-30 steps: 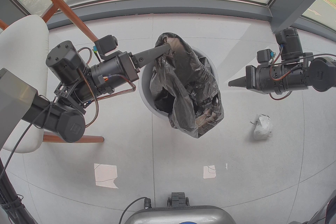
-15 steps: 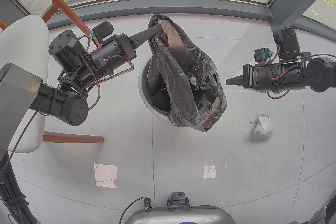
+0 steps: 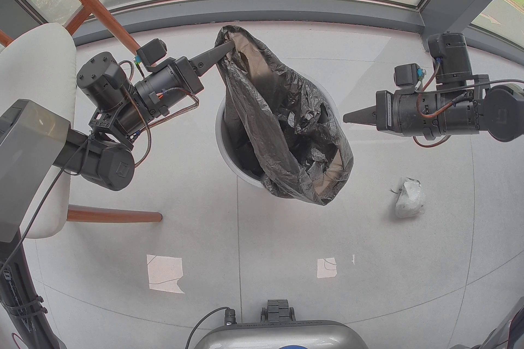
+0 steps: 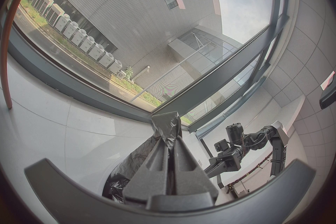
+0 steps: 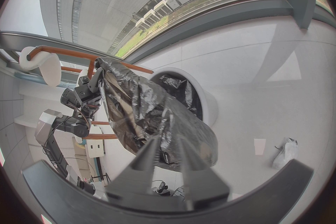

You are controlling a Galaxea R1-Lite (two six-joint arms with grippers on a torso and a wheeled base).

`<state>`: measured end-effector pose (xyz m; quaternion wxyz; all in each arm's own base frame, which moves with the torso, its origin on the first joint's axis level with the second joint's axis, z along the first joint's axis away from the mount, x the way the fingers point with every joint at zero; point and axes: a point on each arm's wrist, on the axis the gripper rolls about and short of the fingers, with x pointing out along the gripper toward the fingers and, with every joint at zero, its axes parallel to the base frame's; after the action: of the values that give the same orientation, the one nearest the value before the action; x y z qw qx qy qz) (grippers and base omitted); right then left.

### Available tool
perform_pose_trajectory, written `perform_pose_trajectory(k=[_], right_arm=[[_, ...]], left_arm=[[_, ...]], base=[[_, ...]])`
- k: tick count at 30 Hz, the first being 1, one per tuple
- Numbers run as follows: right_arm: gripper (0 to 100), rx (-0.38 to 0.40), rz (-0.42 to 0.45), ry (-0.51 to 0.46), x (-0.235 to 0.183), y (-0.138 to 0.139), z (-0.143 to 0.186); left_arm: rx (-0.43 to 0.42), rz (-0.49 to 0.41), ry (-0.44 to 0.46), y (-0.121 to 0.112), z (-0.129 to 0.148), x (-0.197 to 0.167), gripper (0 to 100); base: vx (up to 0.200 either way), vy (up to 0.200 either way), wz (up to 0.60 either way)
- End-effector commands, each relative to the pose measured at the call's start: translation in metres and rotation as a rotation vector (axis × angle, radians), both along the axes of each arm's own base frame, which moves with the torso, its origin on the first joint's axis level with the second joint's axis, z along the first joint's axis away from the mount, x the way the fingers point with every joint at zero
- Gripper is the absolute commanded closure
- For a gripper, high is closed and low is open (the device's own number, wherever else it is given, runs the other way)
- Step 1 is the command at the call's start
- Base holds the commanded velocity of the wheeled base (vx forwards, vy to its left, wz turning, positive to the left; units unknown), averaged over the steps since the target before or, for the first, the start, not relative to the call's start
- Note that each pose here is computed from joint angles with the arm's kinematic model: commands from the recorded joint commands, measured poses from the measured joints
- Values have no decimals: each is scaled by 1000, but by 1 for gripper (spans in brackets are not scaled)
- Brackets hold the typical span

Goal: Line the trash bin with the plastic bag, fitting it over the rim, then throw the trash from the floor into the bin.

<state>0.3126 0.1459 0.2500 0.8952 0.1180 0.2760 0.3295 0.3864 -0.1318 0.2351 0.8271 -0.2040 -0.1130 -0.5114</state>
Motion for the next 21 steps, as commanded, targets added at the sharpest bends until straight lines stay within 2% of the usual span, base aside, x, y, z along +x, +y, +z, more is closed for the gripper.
perform_pose_trajectory(k=[1, 11, 21], right_arm=[[0, 11, -3, -2, 12, 3, -1], [0, 24, -29, -30, 54, 9, -6], [0, 53, 13, -66, 78, 29, -6]], left_arm=[[1, -2, 1, 1, 1, -3, 100], [2, -13, -1, -1, 6, -11, 100], [10, -13, 25, 2, 9, -19, 100]], base=[[0, 0, 0], [0, 0, 0], [0, 0, 0]])
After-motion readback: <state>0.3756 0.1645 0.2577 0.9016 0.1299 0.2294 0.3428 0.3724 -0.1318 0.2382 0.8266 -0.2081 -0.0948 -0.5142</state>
